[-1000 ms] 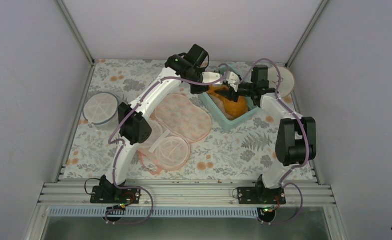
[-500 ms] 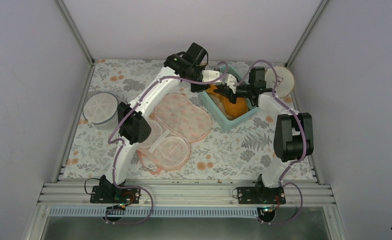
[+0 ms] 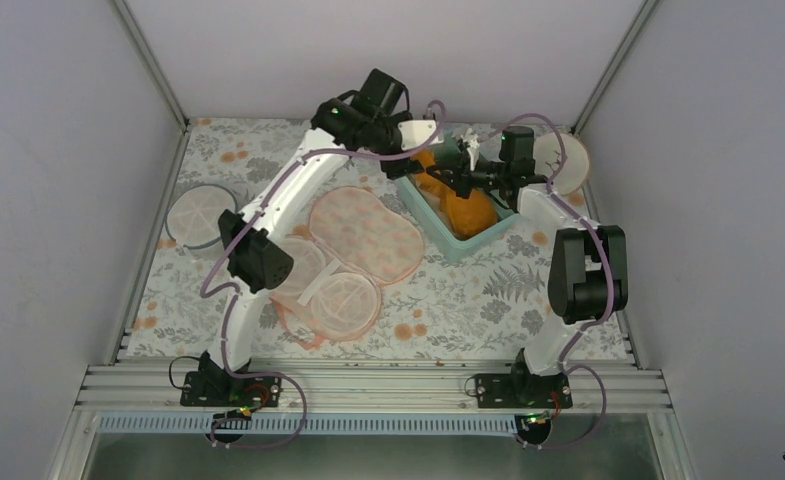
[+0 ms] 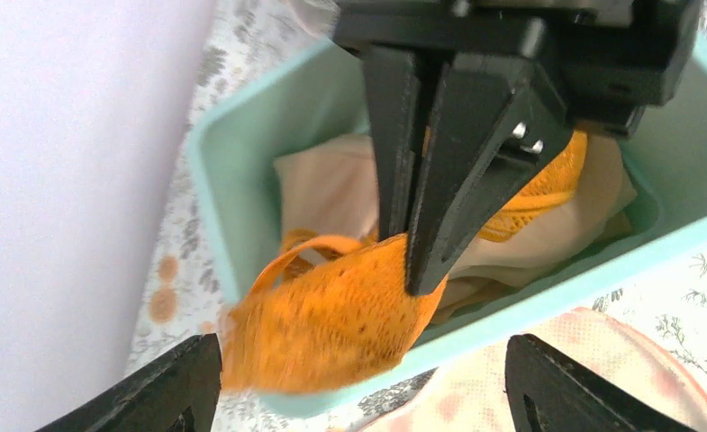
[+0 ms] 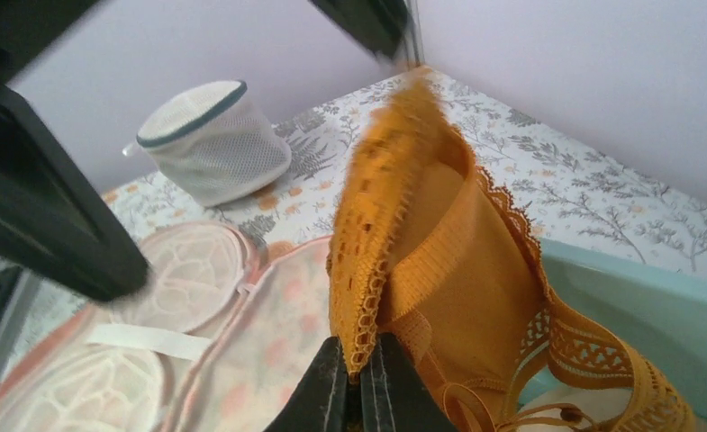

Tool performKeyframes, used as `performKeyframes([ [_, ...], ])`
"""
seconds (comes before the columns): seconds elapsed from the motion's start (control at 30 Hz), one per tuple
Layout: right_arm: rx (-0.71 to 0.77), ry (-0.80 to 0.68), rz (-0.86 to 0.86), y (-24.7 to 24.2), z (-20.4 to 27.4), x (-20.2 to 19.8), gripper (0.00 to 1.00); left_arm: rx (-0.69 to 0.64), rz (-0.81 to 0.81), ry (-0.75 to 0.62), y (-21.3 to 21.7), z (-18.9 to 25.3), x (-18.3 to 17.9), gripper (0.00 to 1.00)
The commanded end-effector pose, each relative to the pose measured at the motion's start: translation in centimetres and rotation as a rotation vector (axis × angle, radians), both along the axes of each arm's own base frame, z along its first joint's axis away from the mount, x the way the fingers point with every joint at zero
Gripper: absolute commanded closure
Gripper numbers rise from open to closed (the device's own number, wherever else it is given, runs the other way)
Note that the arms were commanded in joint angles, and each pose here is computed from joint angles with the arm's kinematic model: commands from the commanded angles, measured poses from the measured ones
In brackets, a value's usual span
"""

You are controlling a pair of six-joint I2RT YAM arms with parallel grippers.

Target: Unzip the laundry bag and remove the bra

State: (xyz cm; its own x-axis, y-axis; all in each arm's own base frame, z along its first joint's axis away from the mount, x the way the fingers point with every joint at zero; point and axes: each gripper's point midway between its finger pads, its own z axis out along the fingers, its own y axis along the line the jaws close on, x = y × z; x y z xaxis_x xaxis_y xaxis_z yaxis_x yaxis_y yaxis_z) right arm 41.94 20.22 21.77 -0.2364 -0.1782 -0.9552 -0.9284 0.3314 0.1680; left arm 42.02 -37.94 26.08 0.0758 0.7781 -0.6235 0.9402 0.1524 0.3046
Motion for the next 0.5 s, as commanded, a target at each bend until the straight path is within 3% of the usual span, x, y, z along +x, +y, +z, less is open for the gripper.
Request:
performKeyframes([
  [0.0,0.127,0.167,-0.032,0.0,2.1,-0.3,0.96,-0.120,0.072,-0.073,2.6,6.9,0.0,0.19],
  [0.13,0.160,0.278,-0.081,-0.1,1.8,0.3,0.96,-0.148,0.142,-0.065,5.2,7.8,1.5,0.07],
  [0.3,0.169,0.451,-0.151,-0.2,-1.7,2.1,0.96,-0.162,0.198,-0.023,7.8,7.3,2.6,0.06],
  [0.47,0.169,0.530,-0.209,-0.8,-3.8,3.8,0.96,-0.158,0.206,0.007,8.8,6.3,2.2,0.04],
])
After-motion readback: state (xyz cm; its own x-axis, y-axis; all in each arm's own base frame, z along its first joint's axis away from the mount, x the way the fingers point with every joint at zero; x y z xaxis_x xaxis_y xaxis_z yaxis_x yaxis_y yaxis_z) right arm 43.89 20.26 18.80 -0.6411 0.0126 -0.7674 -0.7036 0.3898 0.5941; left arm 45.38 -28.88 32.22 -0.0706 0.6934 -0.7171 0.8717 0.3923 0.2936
